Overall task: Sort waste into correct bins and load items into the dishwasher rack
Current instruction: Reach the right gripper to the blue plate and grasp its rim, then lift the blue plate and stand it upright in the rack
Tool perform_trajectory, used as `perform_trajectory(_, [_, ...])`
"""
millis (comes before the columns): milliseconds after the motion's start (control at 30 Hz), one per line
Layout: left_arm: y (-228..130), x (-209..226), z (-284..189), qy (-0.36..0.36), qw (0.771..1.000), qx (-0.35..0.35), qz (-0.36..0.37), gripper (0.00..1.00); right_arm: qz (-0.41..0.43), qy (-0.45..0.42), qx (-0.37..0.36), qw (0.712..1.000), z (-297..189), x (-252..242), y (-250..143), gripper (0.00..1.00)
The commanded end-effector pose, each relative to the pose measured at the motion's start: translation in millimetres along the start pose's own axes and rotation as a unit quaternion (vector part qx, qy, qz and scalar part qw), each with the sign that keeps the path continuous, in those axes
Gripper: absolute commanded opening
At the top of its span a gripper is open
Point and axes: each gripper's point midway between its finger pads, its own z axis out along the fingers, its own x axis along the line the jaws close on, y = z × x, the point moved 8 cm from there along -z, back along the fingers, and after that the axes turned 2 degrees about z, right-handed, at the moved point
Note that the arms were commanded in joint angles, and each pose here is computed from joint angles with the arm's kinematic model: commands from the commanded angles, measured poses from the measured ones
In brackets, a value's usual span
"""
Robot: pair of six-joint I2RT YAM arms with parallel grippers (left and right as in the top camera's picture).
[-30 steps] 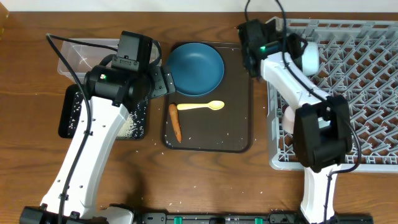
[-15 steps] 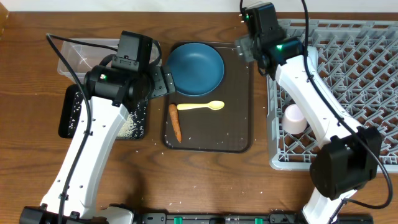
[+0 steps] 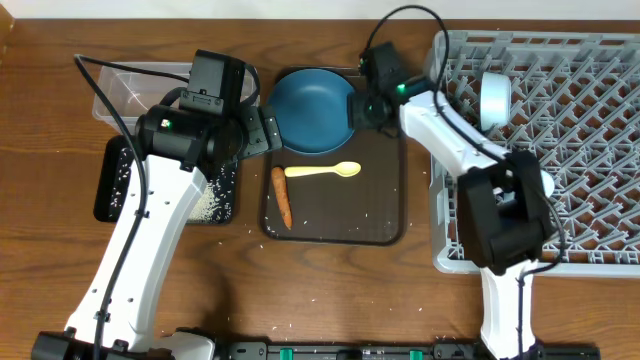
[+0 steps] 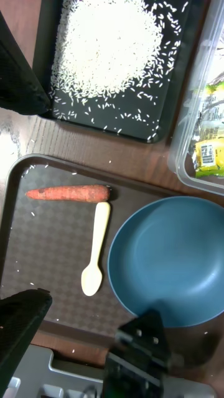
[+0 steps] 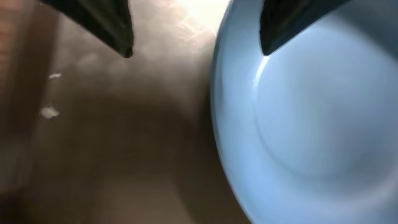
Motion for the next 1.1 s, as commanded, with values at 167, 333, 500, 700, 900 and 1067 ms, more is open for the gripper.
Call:
perform_trajectory(167, [2.6,1.6,0.0,0.006,1.0,-0.004,-0.001,0.92,0.047,-0.003,0.024,0.999,21.8,0.3,-11.5,0.25])
perform_trajectory(333, [2.6,1.6,0.0,0.006,1.0,-0.004,-0.001,0.92,0.05,-0.004,0.019,0.999,20.2,-2.5,-8.8,0.01])
perform_trajectory(500, [2.6,1.6,0.0,0.006,1.0,-0.004,-0.001,0.92,0.059,-0.002,0.004,0.998,8.4,-9.0,1.8,0.01])
perform_trajectory(700, [2.6,1.6,0.0,0.006,1.0,-0.004,-0.001,0.92,0.05,-0.002,-0.084,0.995,-58.8,-18.5,39.6,0.01])
perform_trajectory(900, [2.6,1.6,0.0,0.006,1.0,-0.004,-0.001,0.92,0.035,-0.087,-0.232,0.968,-173.3,-46.7,73.6,0.01])
perform_trajectory(1067, [2.6,1.6,0.0,0.006,1.0,-0.004,-0.001,0.92,0.057,-0.304,-0.338,0.889,-274.6,-94.6,72.8,0.01])
